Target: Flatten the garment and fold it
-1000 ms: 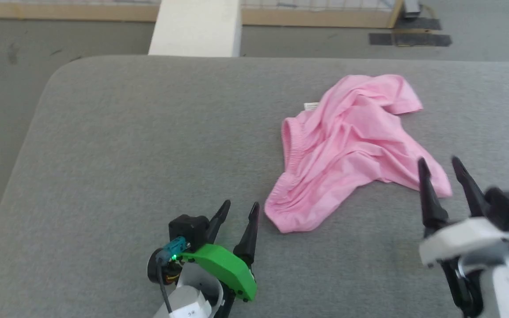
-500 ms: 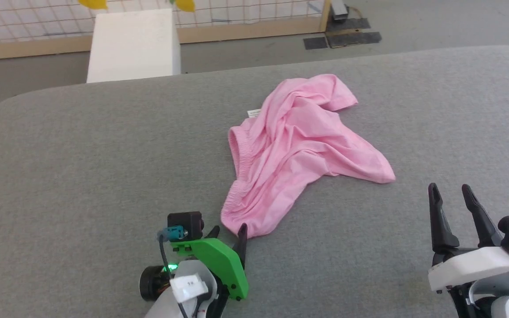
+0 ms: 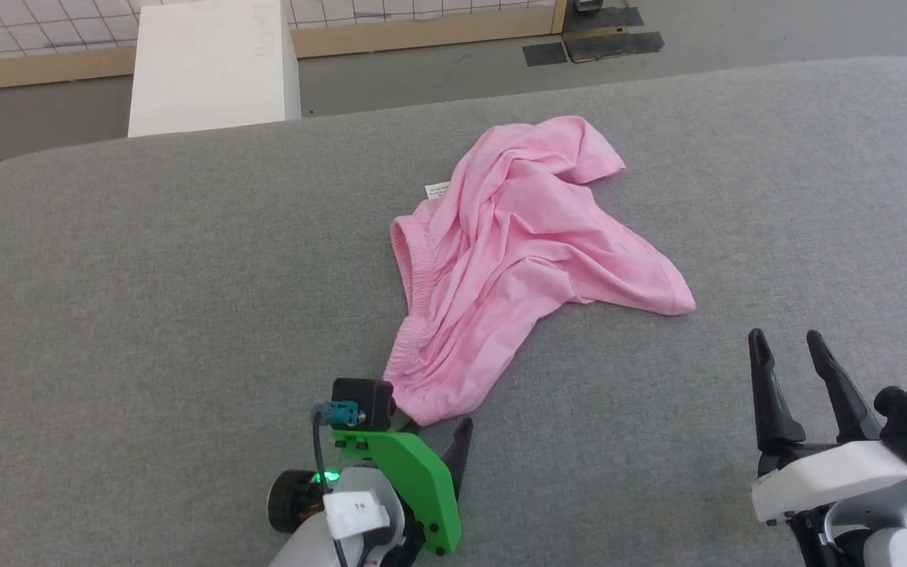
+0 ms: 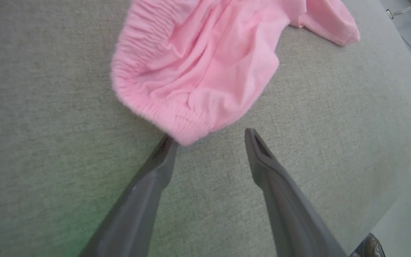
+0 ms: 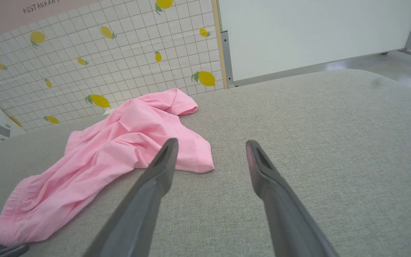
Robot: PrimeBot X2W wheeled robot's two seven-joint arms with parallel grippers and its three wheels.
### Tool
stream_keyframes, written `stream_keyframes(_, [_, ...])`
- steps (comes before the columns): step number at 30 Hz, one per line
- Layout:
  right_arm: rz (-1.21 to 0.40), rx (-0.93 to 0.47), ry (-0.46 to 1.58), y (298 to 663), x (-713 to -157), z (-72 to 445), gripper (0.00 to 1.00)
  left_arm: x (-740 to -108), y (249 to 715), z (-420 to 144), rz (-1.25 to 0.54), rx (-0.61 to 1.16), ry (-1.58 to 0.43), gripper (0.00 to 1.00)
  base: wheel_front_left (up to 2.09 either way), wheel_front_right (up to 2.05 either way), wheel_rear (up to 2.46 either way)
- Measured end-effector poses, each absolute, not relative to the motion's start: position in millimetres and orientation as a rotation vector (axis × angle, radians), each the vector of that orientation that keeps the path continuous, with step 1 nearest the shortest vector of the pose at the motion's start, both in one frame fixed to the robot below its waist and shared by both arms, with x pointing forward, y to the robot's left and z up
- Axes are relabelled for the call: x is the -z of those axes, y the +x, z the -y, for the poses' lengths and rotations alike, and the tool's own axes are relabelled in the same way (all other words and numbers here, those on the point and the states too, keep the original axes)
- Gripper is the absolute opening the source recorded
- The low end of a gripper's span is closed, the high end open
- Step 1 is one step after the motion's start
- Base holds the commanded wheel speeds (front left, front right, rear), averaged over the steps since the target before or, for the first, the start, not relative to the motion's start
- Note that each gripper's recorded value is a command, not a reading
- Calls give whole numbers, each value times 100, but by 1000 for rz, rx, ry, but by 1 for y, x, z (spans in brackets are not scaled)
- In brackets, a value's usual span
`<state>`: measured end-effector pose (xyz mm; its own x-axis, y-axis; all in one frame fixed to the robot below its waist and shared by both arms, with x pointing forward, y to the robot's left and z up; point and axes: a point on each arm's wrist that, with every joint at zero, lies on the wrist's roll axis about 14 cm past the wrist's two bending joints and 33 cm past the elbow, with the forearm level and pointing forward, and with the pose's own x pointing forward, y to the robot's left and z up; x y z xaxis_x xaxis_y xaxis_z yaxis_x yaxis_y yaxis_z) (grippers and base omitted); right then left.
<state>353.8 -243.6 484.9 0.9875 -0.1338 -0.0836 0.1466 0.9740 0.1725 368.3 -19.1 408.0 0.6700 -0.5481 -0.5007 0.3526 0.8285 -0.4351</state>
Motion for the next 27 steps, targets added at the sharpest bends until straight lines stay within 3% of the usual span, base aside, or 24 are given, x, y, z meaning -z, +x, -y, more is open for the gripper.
stream_keyframes(3, [-78, 138, 180, 354, -483, 242, 100, -405, 367, 20, -656, 527, -311, 100, 0, 0, 0])
stream_keyframes(4, [-80, 137, 181, 354, -482, 242, 100, -404, 367, 20, -652, 530, -302, 85, 0, 0, 0])
stream_keyframes(5, [-81, 136, 181, 354, -482, 242, 100, -404, 368, 19, -643, 531, -299, 46, 0, 0, 0])
stream_keyframes(8, [-82, 136, 182, 354, -482, 241, 100, -406, 371, 21, -611, 544, -302, 0, 0, 0, 0])
stream_keyframes(16, [-86, 130, 188, 357, -480, 239, 100, -419, 387, 13, -492, 516, -316, 0, 0, 0, 0])
stream_keyframes(26, [-100, 88, 193, 369, -476, 227, 100, -416, 394, -60, -458, 324, -274, 0, 0, 0, 0])
stream_keyframes(27, [-102, 82, 194, 370, -475, 225, 100, -417, 392, -62, -457, 321, -274, 6, 0, 0, 0])
